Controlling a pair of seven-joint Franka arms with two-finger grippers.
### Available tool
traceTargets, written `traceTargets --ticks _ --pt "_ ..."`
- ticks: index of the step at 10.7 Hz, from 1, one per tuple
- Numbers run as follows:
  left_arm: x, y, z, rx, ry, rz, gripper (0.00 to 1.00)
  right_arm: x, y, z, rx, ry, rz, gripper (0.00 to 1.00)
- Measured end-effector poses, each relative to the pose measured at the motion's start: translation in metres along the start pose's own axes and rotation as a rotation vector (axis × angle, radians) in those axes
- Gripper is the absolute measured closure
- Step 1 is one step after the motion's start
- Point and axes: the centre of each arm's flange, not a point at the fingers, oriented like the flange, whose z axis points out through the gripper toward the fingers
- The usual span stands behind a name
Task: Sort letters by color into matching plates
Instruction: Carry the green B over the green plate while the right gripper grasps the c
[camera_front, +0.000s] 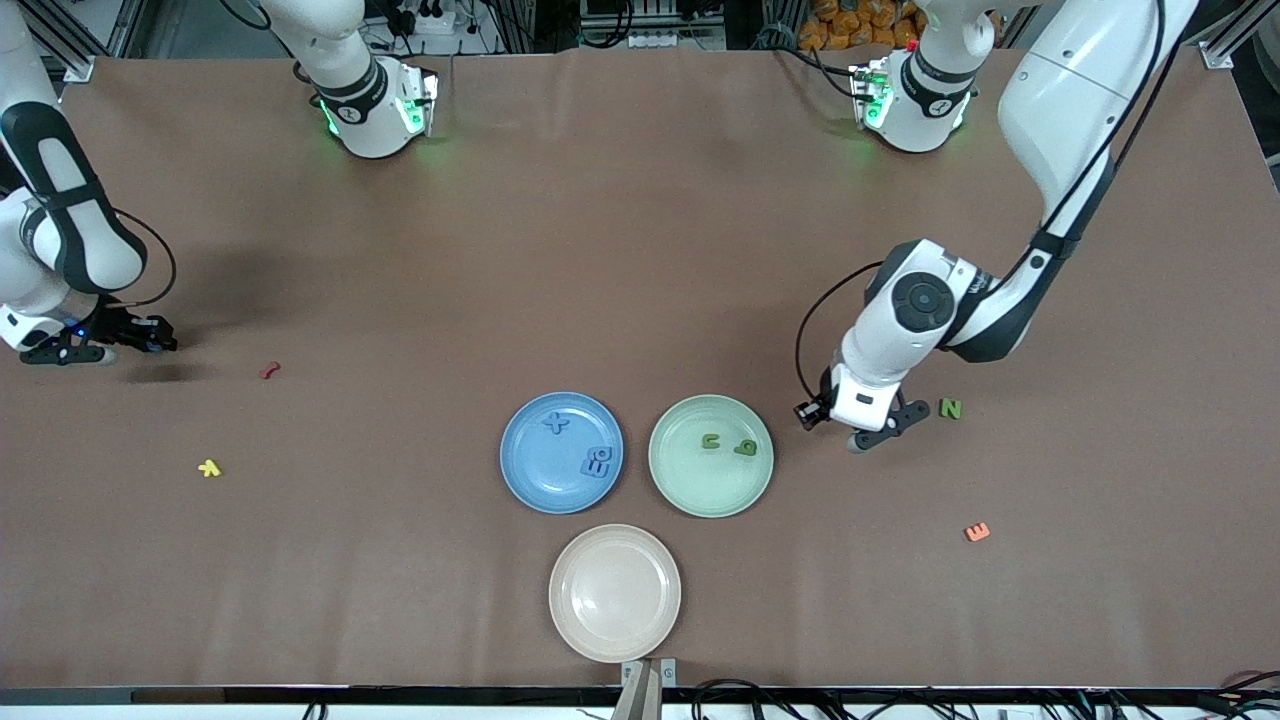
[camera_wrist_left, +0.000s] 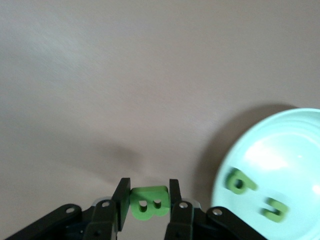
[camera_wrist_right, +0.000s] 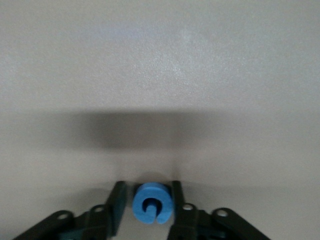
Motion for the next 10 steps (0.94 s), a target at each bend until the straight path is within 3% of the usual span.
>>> traceTargets --ticks 2,6,10 --pt "-0.011 0.025 -0.002 -0.026 0.003 -0.058 0.64 0.0 0.0 -0.001 0.005 0.006 0.002 0.66" --pt "-0.026 0.067 -0.011 -0.077 0.01 -0.173 0.64 0.005 -0.006 -0.001 0.015 0.007 -0.008 0.66" --pt "-0.042 0.096 0.006 -0.065 0.056 -0.248 0.64 0.066 -0.049 -0.044 0.093 -0.031 -0.122 0.66"
